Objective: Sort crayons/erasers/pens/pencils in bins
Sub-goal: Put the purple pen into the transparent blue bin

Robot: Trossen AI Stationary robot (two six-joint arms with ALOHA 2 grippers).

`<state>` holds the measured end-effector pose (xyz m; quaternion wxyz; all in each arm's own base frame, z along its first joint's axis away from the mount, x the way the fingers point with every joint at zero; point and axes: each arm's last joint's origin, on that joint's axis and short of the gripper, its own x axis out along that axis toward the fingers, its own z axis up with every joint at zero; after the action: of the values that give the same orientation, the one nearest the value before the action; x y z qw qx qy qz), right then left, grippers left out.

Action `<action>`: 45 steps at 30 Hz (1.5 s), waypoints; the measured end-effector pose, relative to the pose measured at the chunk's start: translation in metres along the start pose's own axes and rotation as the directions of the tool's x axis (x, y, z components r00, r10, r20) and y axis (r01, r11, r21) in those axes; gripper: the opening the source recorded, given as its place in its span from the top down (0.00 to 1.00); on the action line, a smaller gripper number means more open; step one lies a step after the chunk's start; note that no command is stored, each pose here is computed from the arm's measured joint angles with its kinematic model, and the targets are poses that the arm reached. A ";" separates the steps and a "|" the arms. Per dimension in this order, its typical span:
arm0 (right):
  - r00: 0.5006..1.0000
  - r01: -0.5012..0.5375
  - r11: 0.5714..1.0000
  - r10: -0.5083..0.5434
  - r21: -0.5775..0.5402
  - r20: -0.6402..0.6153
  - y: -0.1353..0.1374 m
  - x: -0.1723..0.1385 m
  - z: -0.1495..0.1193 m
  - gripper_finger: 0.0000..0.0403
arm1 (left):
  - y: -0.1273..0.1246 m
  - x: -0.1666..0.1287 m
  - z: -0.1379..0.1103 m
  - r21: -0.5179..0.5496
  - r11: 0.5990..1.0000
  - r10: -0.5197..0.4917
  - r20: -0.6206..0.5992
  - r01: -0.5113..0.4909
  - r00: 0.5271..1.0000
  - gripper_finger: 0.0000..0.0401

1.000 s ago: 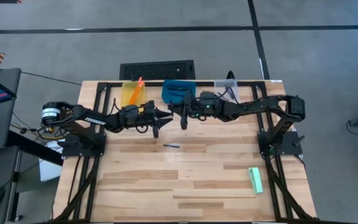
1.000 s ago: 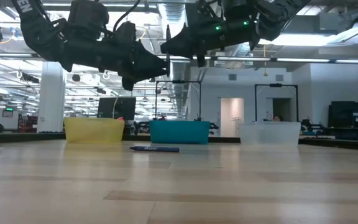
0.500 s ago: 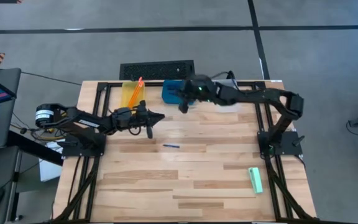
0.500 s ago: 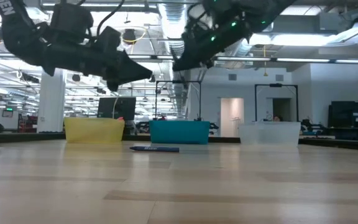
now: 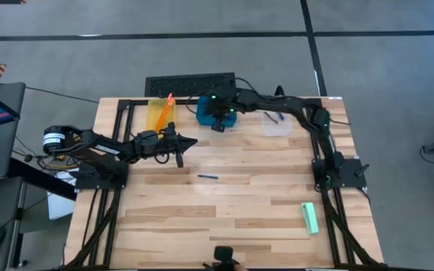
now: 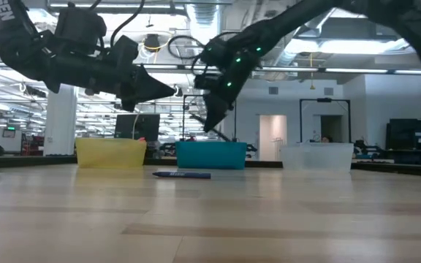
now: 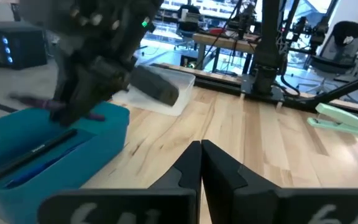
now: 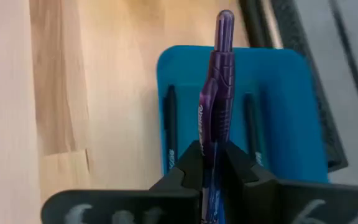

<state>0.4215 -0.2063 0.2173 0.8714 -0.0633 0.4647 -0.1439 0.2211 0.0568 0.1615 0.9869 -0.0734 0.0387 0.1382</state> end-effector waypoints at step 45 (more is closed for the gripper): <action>0.969 -0.063 0.998 0.056 -0.021 -0.240 -0.001 0.042 0.000 0.90 | 0.000 0.000 -0.003 0.006 1.000 0.004 -0.029 -0.003 1.000 1.00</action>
<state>0.4433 -0.2208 0.1838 0.8120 -0.0438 0.5700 -0.1176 0.2207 0.0567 0.1585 0.9862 -0.0726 0.0535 0.1388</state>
